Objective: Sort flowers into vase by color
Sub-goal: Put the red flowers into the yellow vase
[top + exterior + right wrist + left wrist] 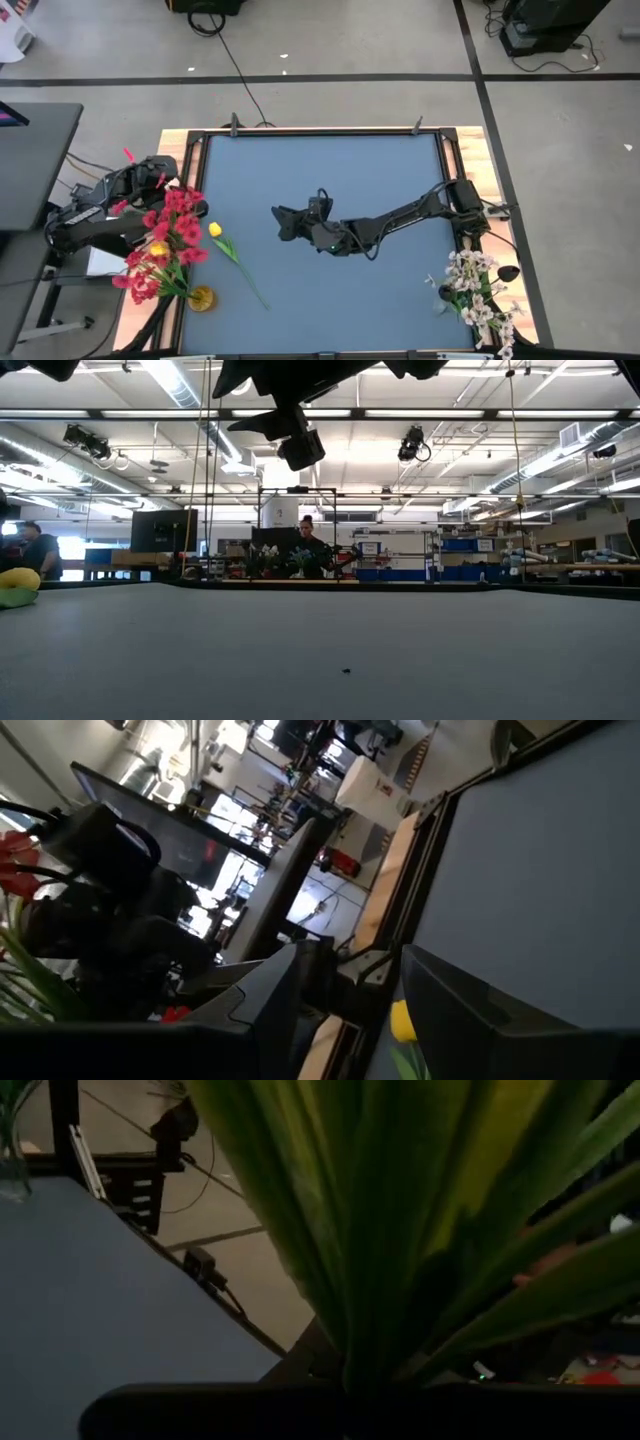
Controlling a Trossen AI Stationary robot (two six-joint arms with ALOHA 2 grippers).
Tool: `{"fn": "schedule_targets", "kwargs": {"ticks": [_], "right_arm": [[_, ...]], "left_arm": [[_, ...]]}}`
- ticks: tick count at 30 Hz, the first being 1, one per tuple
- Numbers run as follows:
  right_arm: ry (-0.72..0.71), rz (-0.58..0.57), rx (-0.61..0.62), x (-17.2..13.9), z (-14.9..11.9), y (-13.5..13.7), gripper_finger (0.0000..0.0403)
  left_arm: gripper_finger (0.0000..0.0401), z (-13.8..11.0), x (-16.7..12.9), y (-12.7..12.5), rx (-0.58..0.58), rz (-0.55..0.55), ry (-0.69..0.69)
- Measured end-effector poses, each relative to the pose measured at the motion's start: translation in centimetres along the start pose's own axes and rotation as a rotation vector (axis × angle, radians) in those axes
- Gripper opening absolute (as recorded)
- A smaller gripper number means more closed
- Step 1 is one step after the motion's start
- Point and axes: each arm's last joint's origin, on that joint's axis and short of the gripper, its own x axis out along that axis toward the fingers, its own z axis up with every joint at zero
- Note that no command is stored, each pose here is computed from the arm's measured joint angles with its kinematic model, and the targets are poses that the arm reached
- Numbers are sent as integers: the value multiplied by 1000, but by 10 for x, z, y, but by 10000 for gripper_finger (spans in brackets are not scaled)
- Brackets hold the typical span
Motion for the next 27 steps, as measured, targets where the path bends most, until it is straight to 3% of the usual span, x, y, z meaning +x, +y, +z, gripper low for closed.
{"fn": "schedule_targets", "kwargs": {"ticks": [8, 18, 27], "right_arm": [[9, 5, -2, 0, 0, 0, 183], [15, -1, -18, 0, -1, -1, 182], [37, 6, -32, 1, -1, -1, 182]], "left_arm": [[8, -2, -1, 0, -70, 86, 21], [6, -6, -5, -15, 89, 113, 6], [6, -7, -5, -12, 28, 224, 26]]}}
